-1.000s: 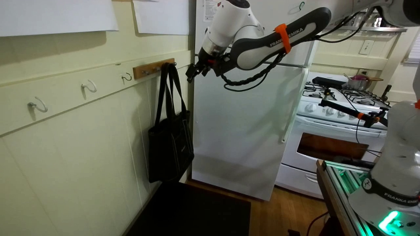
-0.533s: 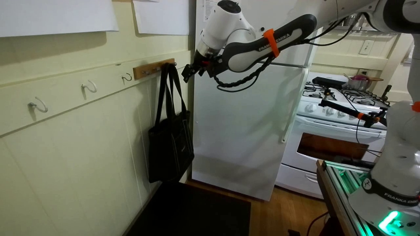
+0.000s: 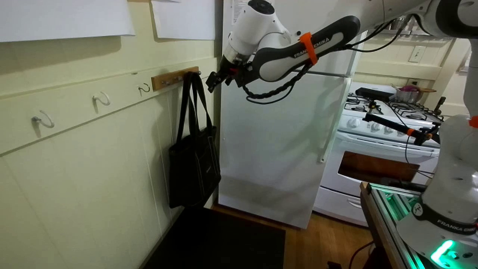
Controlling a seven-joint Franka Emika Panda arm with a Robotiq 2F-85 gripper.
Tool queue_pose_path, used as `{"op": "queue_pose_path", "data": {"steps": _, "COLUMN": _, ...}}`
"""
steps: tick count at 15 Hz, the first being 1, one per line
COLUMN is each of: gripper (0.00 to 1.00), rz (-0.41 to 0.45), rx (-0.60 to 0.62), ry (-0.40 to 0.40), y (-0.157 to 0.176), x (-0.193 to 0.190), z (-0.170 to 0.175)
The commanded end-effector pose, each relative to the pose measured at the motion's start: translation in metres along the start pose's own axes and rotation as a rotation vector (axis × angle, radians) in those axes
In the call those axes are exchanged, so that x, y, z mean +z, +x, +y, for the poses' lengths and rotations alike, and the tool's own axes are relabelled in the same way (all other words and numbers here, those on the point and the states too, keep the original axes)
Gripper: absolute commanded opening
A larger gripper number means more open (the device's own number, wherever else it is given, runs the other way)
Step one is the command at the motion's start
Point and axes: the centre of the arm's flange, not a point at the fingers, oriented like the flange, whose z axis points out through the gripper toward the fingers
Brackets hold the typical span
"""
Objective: Hang the black bag on the far right.
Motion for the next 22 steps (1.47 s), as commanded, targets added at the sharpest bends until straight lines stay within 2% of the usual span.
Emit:
{"op": "queue_pose_path", "data": {"steps": 1, "gripper": 1.0, "rz": 0.084, "rx": 0.003, "ry": 0.093, "y": 0.009, "x": 0.011, "z": -0.007}}
{"op": "queue_pose_path", "data": {"steps": 5, "gripper": 1.0, "rz": 0.105, "rx": 0.025, "ry": 0.207, "y": 0.013, "x": 0.022, "z": -0.016}}
{"op": "queue_pose_path", "data": {"steps": 8, "gripper": 1.0, "rz": 0.111, "rx": 0.02, "ry": 0.237, "y": 0.013, "x": 0.036, "z": -0.024}}
{"op": "queue_pose_path", "data": {"steps": 22, "gripper": 1.0, "rz": 0.148, "rx": -0.099, "ry": 0.145, "y": 0.013, "x": 0.092, "z": -0.038}}
